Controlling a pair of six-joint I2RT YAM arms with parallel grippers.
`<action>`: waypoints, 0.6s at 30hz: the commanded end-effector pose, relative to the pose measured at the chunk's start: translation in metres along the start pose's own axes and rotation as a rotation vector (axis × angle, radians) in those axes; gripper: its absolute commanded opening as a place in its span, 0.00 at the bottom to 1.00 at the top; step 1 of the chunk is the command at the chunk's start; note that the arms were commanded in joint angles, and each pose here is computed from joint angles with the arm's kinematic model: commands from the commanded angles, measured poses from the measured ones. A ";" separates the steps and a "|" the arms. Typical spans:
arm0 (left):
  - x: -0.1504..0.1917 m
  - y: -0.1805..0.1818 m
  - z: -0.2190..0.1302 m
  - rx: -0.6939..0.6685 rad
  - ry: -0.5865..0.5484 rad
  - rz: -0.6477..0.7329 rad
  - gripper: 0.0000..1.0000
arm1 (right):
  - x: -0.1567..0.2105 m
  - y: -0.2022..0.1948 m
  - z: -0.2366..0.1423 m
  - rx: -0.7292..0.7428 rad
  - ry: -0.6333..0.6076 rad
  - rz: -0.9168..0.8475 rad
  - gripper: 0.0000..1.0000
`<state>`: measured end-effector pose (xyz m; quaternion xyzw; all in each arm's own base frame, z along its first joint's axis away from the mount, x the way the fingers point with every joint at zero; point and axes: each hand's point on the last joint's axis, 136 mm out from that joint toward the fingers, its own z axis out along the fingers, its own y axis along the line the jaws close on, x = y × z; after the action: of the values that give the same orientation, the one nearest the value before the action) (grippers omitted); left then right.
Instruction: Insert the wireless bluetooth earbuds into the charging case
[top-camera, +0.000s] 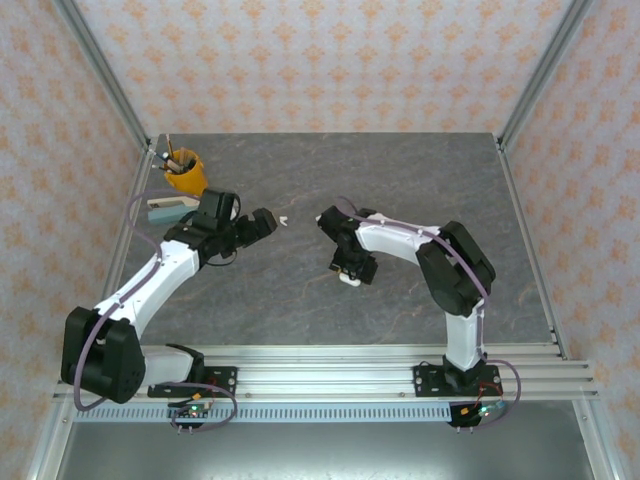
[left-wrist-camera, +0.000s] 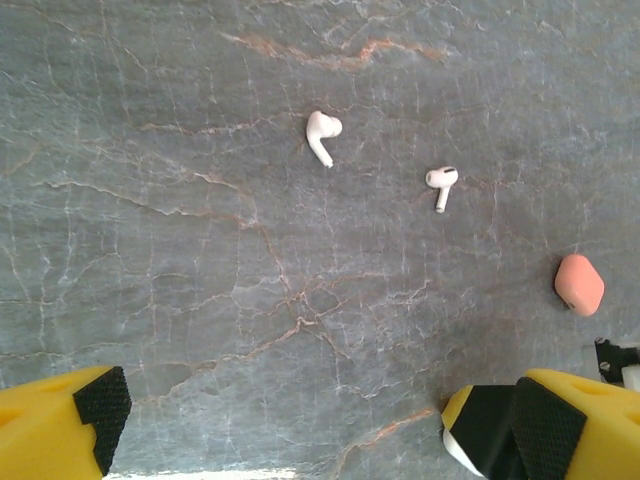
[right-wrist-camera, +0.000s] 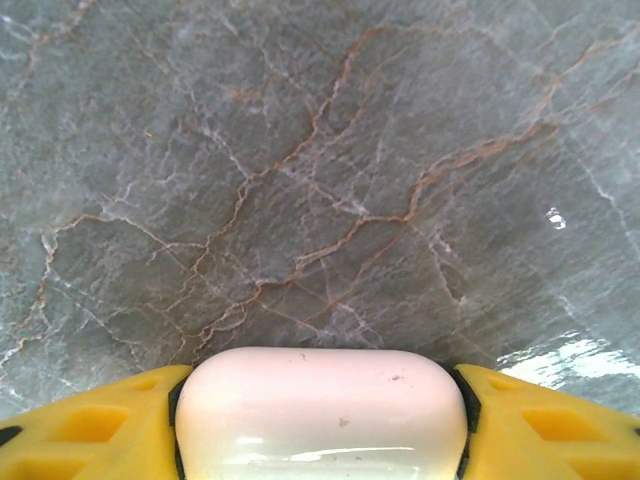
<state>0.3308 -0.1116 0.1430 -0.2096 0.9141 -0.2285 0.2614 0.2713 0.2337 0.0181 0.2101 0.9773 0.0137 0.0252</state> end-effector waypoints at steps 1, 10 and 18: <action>0.002 -0.009 0.000 0.046 -0.029 -0.001 1.00 | 0.003 -0.011 0.013 0.001 0.014 0.047 0.58; 0.027 -0.020 0.017 0.098 -0.018 0.052 1.00 | -0.006 -0.003 -0.012 -0.099 -0.016 0.107 0.50; 0.052 -0.034 0.034 0.193 0.009 0.140 1.00 | -0.028 0.010 -0.037 -0.180 -0.033 0.184 0.49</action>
<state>0.3129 -0.1651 0.1139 -0.1414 0.9105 -0.2768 0.2728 0.2838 0.2273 0.0326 0.2730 0.9586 0.0706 0.0388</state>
